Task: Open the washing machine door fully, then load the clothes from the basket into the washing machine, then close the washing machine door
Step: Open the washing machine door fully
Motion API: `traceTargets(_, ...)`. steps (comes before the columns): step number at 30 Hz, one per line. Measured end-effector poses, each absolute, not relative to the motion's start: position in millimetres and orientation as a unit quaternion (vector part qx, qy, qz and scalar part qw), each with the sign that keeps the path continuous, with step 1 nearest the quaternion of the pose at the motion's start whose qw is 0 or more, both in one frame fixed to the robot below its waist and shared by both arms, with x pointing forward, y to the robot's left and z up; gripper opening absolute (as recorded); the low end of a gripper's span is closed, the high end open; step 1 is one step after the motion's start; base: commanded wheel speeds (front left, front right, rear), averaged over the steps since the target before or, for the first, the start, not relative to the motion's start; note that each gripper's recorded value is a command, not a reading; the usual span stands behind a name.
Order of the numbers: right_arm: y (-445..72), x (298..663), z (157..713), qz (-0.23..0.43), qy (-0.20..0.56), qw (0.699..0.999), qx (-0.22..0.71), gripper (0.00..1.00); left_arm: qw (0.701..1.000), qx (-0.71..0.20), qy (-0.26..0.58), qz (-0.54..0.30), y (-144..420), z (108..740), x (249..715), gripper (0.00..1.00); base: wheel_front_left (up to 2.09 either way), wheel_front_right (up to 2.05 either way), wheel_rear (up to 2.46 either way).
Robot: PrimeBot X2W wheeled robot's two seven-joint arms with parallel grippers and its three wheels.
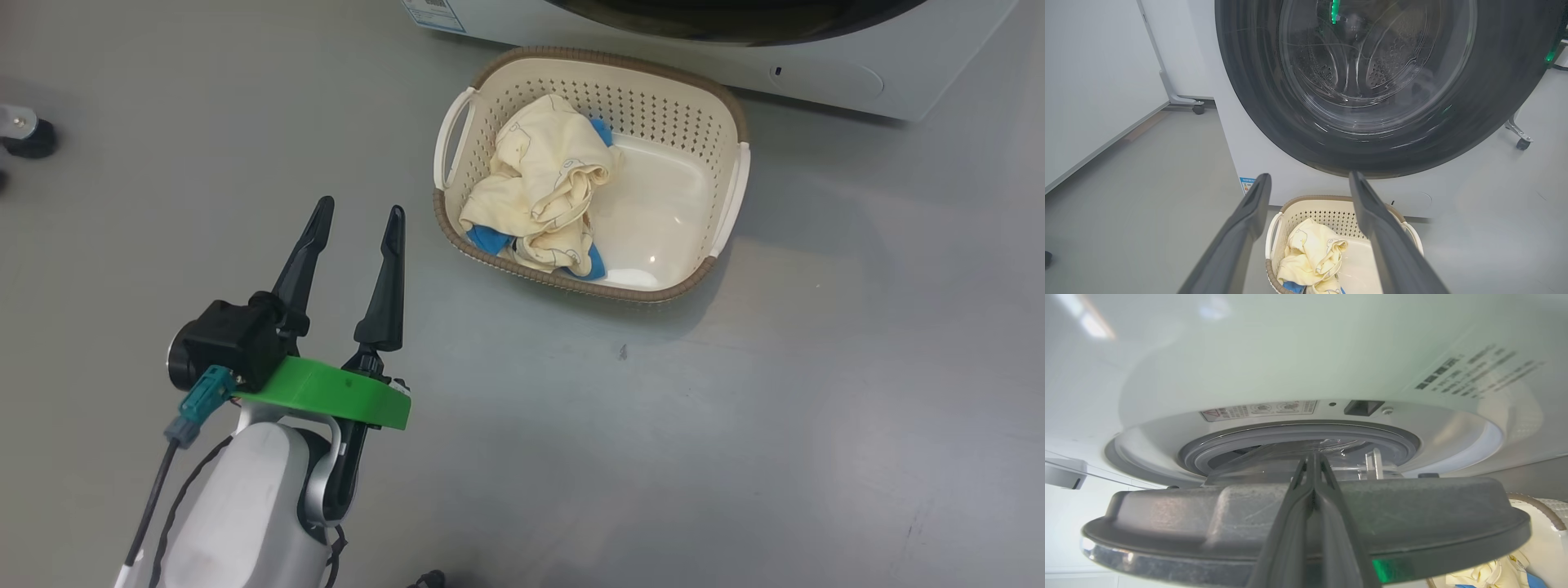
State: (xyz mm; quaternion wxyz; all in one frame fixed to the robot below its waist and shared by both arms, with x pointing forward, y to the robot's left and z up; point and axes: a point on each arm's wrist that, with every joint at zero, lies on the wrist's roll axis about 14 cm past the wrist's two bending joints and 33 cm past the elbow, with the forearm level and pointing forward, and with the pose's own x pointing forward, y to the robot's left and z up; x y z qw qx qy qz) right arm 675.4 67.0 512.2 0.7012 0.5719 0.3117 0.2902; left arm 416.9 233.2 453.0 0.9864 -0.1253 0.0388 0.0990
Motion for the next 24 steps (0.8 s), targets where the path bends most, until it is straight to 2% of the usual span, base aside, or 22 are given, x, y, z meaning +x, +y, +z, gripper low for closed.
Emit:
traceTargets(7, 74.0, 656.9, 511.1, 0.313, 0.332, 0.687, 0.565, 0.00, 0.987, -0.127, 0.033, 0.092, 229.1, 457.1, 418.0, 1.00, 0.00, 0.00, 0.00)
traceTargets(20, 92.9, 608.9, 506.8, 0.361, 0.369, 0.639, 0.570, 0.00, 0.988, -0.126, 0.021, 0.089, 227.8, 467.4, 413.4, 1.00, 0.00, 0.00, 0.00)
traceTargets(24, 93.1, 599.9, 507.0, 0.363, 0.371, 0.635, 0.572, 0.00, 0.988, -0.126, 0.024, 0.089, 226.4, 466.6, 408.6, 1.00, 0.00, 0.00, 0.00)
